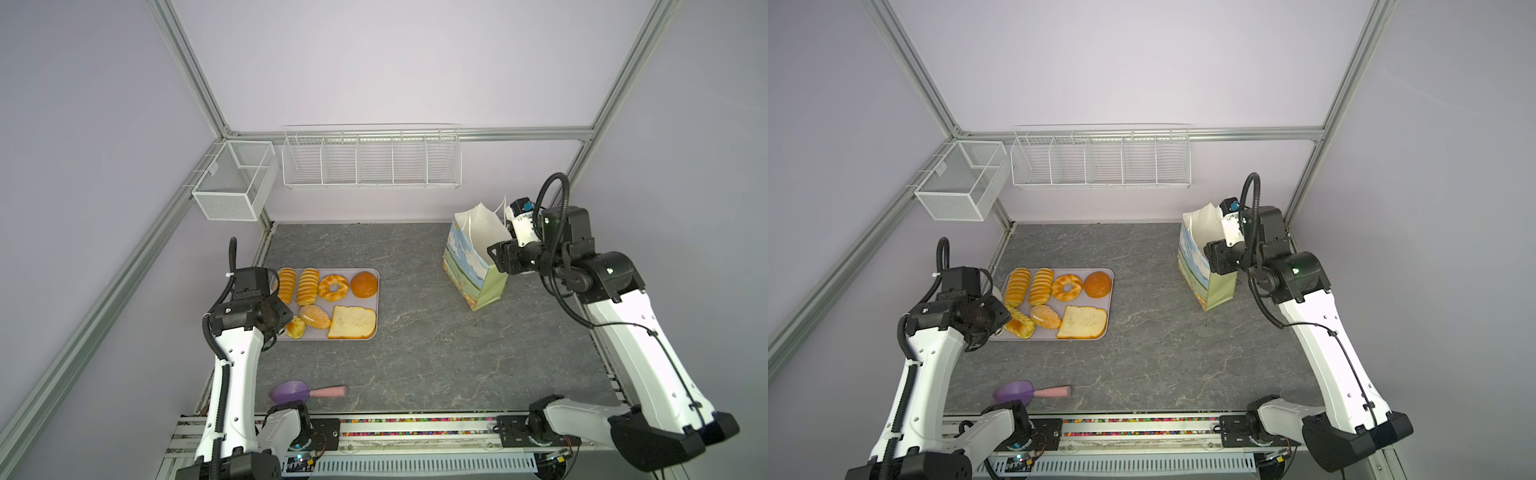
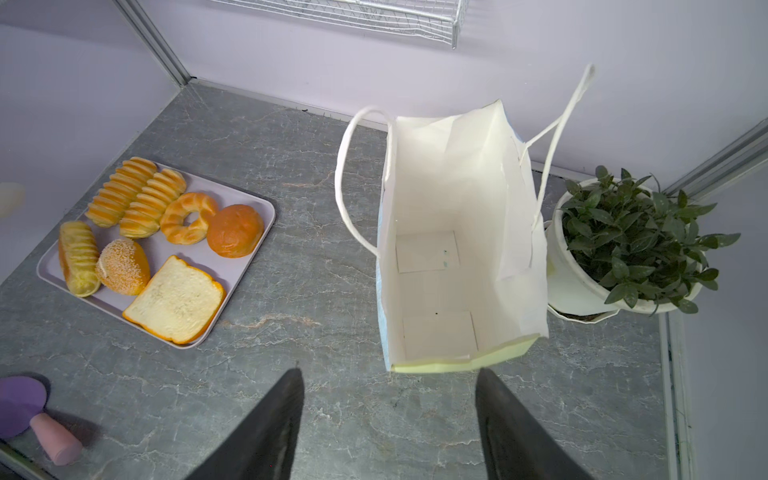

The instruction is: Take the fake bread out of the paper bag

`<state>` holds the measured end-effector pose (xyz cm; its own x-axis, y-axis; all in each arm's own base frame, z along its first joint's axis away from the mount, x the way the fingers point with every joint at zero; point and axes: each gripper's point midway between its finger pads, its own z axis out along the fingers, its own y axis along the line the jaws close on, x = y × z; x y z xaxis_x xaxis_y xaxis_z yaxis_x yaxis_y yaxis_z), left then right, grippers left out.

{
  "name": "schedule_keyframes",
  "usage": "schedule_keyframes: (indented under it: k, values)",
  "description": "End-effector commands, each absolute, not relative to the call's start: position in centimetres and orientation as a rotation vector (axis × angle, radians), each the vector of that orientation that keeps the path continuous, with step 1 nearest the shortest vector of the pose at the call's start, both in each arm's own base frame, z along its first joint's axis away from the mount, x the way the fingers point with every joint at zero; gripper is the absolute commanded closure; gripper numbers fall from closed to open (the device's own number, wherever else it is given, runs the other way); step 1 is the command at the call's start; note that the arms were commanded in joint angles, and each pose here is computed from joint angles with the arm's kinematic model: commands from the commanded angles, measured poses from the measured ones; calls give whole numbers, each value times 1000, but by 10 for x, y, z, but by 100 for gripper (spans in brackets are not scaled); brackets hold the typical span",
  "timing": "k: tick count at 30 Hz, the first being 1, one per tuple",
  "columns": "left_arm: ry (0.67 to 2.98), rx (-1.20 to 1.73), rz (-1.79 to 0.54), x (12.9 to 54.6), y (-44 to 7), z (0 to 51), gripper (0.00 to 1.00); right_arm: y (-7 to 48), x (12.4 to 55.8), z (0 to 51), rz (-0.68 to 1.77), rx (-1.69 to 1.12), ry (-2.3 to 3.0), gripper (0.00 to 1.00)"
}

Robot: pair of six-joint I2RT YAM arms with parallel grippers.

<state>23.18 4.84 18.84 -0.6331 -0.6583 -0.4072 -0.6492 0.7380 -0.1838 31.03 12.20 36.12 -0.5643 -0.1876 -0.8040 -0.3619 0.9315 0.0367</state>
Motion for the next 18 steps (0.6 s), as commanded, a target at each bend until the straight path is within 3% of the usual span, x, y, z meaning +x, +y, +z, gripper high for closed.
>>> schedule_keyframes:
  k: [1,11,18]
  values:
    - [2507,-992,44,232,57,190,54,122,288,361,303,-392,2163,32]
    - [2575,-1061,-55,271,49,154,61,115,245,332,364,-412,2178,32]
    - [2666,-1068,-99,289,38,139,59,117,240,320,387,-411,2184,32]
